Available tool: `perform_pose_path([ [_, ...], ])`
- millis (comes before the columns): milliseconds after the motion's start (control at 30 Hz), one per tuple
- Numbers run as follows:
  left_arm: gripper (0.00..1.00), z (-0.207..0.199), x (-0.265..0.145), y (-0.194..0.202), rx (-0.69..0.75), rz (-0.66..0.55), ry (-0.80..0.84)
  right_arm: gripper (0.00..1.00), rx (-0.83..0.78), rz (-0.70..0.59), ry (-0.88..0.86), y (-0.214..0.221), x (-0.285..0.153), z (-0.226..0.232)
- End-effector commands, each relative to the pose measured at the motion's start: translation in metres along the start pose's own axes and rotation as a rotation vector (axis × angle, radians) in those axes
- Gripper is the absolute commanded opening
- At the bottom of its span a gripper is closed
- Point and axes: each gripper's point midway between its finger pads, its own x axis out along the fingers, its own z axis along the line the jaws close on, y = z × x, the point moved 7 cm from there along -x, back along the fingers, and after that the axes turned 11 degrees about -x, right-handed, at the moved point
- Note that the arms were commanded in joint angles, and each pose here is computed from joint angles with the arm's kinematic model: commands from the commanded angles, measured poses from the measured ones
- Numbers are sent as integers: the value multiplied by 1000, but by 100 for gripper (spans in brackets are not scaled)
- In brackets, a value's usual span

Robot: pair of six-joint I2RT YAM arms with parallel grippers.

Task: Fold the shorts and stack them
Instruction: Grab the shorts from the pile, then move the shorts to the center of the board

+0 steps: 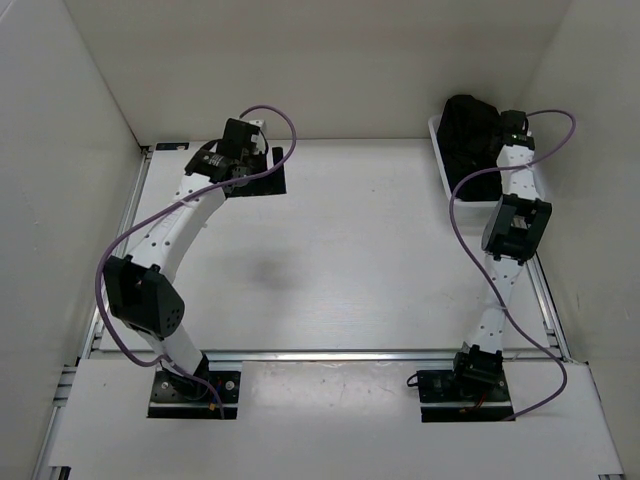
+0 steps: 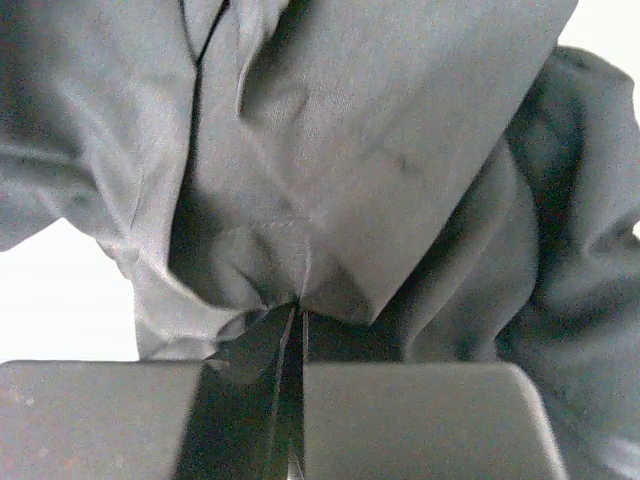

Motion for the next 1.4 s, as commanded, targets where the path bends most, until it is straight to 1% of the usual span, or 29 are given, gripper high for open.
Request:
perform_pose_path([
  [0, 100, -10, -29, -15, -4, -78, 68, 0, 12, -206, -105, -58, -91, 20],
  [67, 100, -14, -38, -16, -4, -83, 105, 0, -2, -243, -148, -68, -121, 25],
  [167, 100, -13, -45, -12, -27, -69, 138, 0, -52, -393, -229, -94, -207, 38],
  [233, 100, -11, -51, -13, -42, -72, 144, 0, -85, -439, -306, -99, -245, 46],
  [267, 100, -11, -56, -11, -57, -63, 152, 0, -107, -498, -338, -104, -281, 48],
  [300, 100, -8, -61, -11, -72, -65, 147, 0, -120, -525, -370, -104, -300, 53],
  [333, 100, -8, -63, -12, -82, -62, 145, 0, -128, -542, -395, -103, -318, 55],
  [367, 100, -5, -68, -13, -103, -68, 141, 0, -153, -590, -455, -100, -355, 61],
  [467, 100, -1, -83, -15, -115, -84, 164, 0, -225, -668, -555, -91, -409, 78],
  [533, 100, -1, -97, -13, -114, -104, 189, 0, -292, -749, -658, -82, -462, 95],
  [633, 100, 4, -115, -15, -108, -149, 192, 0, -353, -816, -785, -64, -513, 118],
  [667, 100, 10, -119, -14, -118, -147, 179, 0, -379, -821, -848, -50, -531, 132],
  [700, 100, 14, -123, -15, -126, -163, 159, 0, -402, -821, -877, -42, -538, 138],
  [733, 100, 21, -125, -18, -137, -176, 125, 0, -425, -789, -902, -28, -539, 145],
  [767, 100, 26, -127, -19, -147, -180, 97, 0, -460, -746, -956, -8, -542, 163],
  [833, 100, 42, -139, -22, -182, -196, 43, 0, -525, -673, -985, 24, -531, 184],
  [867, 100, 48, -143, -25, -194, -218, 23, 0, -583, -566, -985, 64, -513, 205],
  [900, 100, 56, -151, -32, -203, -247, -7, 0, -616, -516, -979, 86, -502, 215],
  [933, 100, 63, -155, -31, -216, -244, -38, 0, -652, -442, -981, 111, -486, 227],
  [967, 100, 69, -159, -34, -219, -258, -61, 11, -721, -297, -1004, 163, -468, 240],
  [1033, 100, 80, -171, -42, -253, -296, -88, 52, -780, -149, -1063, 211, -455, 255],
  [1067, 100, 82, -174, -42, -263, -286, -83, 75, -837, -79, -1072, 242, -451, 263],
  [1133, 100, 84, -178, -42, -274, -282, -67, 91, -849, -70, -987, 254, -453, 252],
  [1167, 100, 84, -174, -40, -265, -264, -64, 98, -824, -87, -947, 252, -453, 245],
  [1200, 100, 82, -175, -35, -262, -248, -40, 100, -802, -80, -875, 252, -438, 232],
  [1233, 98, 82, -172, -31, -252, -234, -29, 100, -763, -75, -854, 248, -435, 220],
  [1267, 95, 83, -159, -19, -249, -184, -27, 100, -697, -113, -825, 229, -436, 199],
  [1333, 83, 78, -153, -4, -242, -148, 17, 98, -663, -113, -775, 229, -426, 167],
  [1367, 71, 72, -146, 2, -223, -131, 50, 98, -648, -99, -713, 229, -416, 152],
])
